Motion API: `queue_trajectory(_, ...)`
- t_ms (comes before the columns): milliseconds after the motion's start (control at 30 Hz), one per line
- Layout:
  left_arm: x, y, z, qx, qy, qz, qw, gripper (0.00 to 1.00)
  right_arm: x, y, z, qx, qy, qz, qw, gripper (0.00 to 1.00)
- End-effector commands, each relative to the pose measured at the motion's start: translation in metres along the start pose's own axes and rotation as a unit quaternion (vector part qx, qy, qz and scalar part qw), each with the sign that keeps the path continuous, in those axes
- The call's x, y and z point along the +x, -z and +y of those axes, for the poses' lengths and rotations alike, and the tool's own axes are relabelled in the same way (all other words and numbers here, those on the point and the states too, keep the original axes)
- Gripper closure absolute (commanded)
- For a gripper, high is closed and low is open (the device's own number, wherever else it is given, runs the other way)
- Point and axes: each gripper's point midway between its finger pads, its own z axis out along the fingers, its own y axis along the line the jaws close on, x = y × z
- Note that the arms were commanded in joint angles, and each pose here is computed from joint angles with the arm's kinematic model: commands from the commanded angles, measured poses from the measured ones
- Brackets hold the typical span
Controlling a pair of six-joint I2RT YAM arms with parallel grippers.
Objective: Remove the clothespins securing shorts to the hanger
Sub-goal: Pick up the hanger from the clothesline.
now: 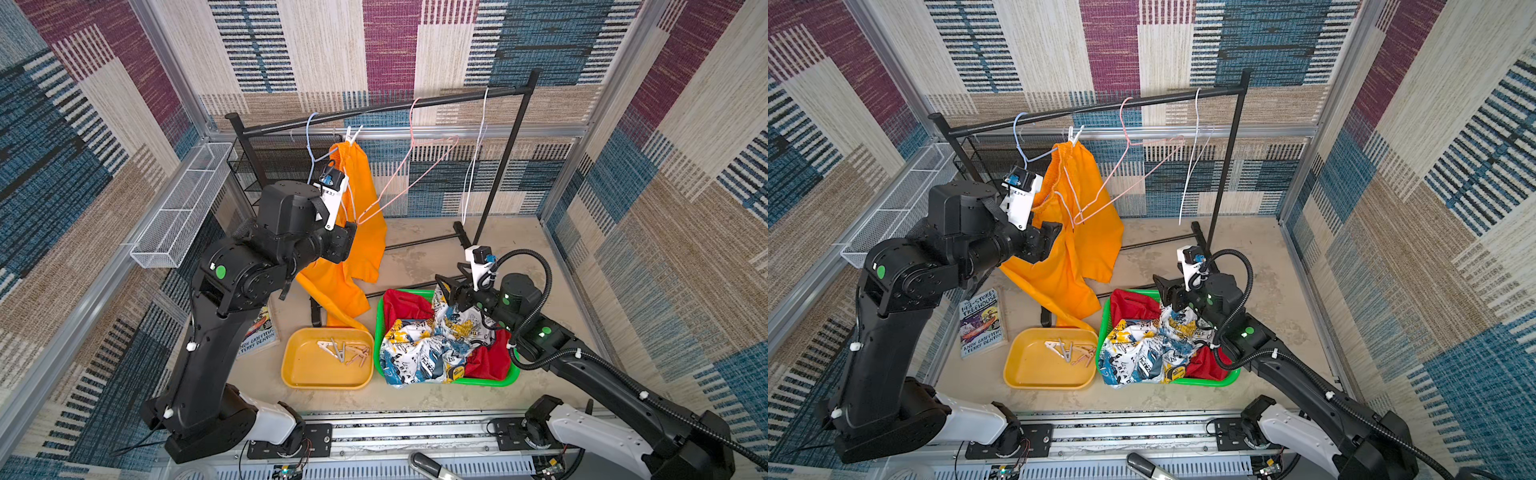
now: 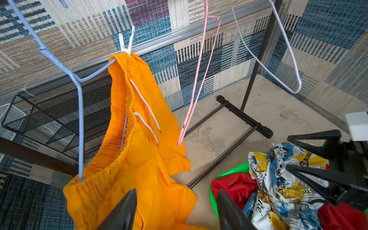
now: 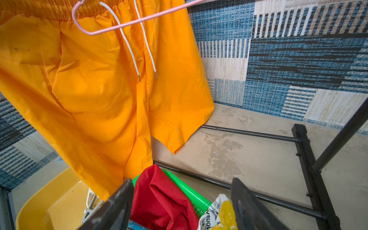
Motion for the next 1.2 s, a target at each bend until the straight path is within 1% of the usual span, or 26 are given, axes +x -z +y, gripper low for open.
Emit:
queue_trajectory(0, -0.003, 0.002, 0.006, -0.002, -0.001, 0.001, 1.000, 0.33, -0.007, -0.002, 0.007, -0.012, 0.009, -0.015, 1.000, 0.22)
queue_trajectory(133, -0.003, -0.001, 0.025, -0.025, -0.004, 0.011, 1.000, 0.34, -0.003, -0.006, 0.012, -0.017, 0.013, -0.008, 1.000, 0.22)
queue_trajectory(467, 0.013, -0.022, 0.076, -0.051, 0.051, 0.047, 0.996, 0.35, 0.004, -0.017, 0.040, -0.052, 0.040, 0.004, 0.998, 0.22)
queue_trajectory(600, 0.019, -0.030, 0.087, -0.046, 0.073, 0.059, 0.995, 0.35, 0.004, -0.021, 0.050, -0.066, 0.045, 0.005, 0.997, 0.22)
queue_trajectory(767, 0.027, -0.046, 0.095, -0.042, 0.090, 0.076, 0.992, 0.38, 0.005, -0.025, 0.056, -0.073, 0.048, 0.009, 0.996, 0.23)
queue_trajectory(933, 0.031, -0.061, 0.102, -0.052, 0.088, 0.091, 0.991, 0.46, 0.005, -0.027, 0.056, -0.071, 0.049, 0.012, 0.996, 0.23)
queue_trajectory(1000, 0.030, -0.063, 0.103, -0.052, 0.088, 0.091, 0.991, 0.53, 0.005, -0.026, 0.055, -0.068, 0.049, 0.011, 0.996, 0.23)
queue_trajectory(1067, 0.029, -0.064, 0.104, -0.052, 0.089, 0.091, 0.991, 0.61, 0.006, -0.026, 0.055, -0.067, 0.049, 0.012, 0.997, 0.23)
queue_trajectory(1167, 0.028, -0.065, 0.103, -0.049, 0.090, 0.090, 0.991, 0.69, 0.006, -0.027, 0.053, -0.062, 0.049, 0.013, 0.997, 0.23)
